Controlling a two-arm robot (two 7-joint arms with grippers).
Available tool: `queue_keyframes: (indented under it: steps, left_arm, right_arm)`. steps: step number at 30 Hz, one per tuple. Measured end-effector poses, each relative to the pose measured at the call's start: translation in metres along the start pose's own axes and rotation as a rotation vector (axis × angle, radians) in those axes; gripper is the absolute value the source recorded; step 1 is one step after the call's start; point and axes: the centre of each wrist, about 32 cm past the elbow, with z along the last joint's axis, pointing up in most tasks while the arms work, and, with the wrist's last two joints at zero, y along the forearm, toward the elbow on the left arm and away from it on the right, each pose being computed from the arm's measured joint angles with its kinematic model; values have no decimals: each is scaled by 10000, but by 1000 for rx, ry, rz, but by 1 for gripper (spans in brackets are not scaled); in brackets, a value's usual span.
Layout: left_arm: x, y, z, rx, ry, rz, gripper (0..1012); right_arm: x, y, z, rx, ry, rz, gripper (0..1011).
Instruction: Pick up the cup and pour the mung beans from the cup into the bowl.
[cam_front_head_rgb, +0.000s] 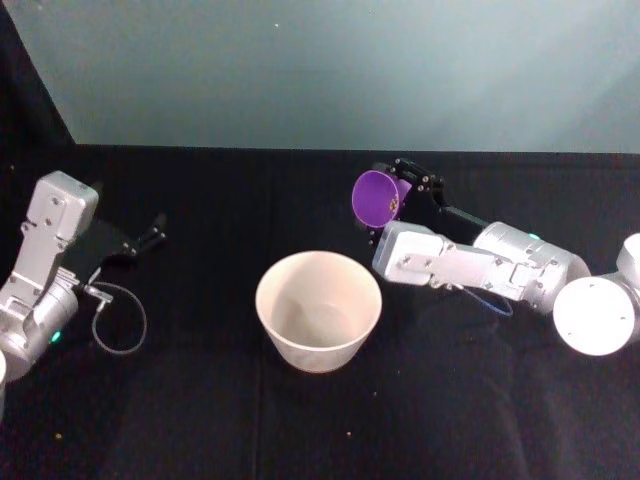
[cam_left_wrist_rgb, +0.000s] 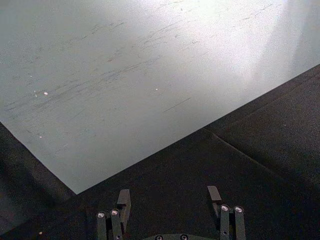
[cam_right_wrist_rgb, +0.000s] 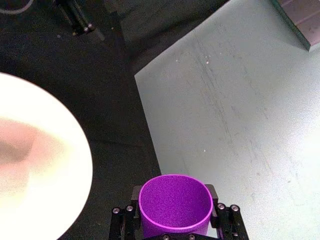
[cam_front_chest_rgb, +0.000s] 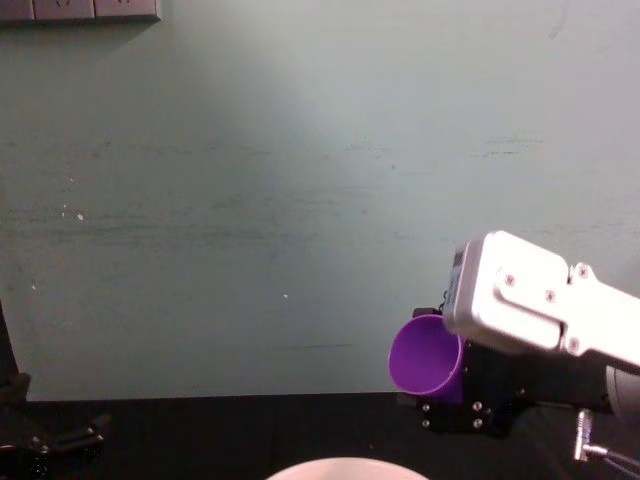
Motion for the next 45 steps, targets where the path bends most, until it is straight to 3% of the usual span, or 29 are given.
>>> queue_keyframes:
  steps: [26, 45]
  left_arm:
    - [0, 0, 0, 0, 0, 0, 1000]
    - [0, 0, 0, 0, 0, 0, 1000]
  right_arm:
    - [-141, -131, 148, 29, -289, 3, 755]
    - [-256, -163, 230, 2, -476, 8, 755]
